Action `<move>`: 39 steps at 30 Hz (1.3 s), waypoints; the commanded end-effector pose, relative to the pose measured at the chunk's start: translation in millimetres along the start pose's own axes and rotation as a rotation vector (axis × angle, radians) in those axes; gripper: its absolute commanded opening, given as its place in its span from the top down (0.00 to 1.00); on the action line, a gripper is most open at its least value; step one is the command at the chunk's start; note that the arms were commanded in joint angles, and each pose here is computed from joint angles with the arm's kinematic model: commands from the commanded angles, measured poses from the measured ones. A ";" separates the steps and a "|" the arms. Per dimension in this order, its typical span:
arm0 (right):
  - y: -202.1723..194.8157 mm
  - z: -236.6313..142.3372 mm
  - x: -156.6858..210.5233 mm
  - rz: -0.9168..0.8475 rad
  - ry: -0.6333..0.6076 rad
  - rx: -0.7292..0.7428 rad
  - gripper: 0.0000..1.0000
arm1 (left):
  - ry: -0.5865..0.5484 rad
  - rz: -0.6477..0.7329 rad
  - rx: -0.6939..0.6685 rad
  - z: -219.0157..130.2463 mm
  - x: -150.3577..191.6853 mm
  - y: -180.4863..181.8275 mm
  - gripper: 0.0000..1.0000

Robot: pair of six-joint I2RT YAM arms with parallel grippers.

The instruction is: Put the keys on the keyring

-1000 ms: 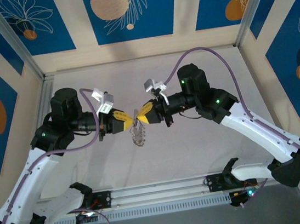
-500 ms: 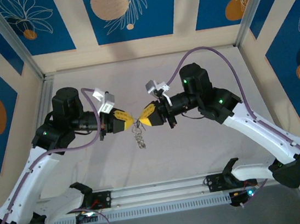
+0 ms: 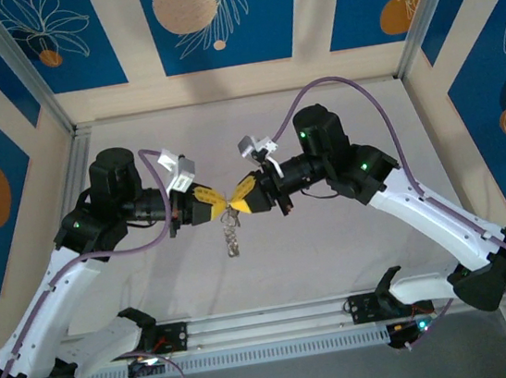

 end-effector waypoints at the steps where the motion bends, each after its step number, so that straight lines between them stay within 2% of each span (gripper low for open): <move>1: 1.6 -1.6 -3.9 -0.010 -0.017 0.035 1.00 | -0.037 0.075 0.030 -2.6 -15.6 -10.9 1.00; 9: -6.7 -9.5 -9.9 0.031 -0.060 0.106 1.00 | -0.034 0.082 0.017 -4.3 -15.6 -11.6 1.00; 21: -6.4 1.4 -6.8 0.106 0.006 0.064 1.00 | -0.006 0.090 -0.024 -4.7 -11.2 -8.4 1.00; 35: -5.6 2.0 7.3 0.202 0.071 0.074 1.00 | 0.049 0.122 -0.128 -7.5 -3.4 3.1 1.00; 39: -9.2 4.1 7.0 0.215 0.075 0.077 1.00 | 0.050 0.125 -0.119 -6.3 -4.3 3.6 1.00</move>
Point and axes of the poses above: each hand's point on the last joint's axis, 136 mm out from that joint toward the fingers, its own z axis out along the fingers, its own y axis along the line the jaws close on, x = y × z, the point moved 3 cm from there along -z, back along the fingers, and after that the axes turned 11 degrees about z, right-handed, at the moved point
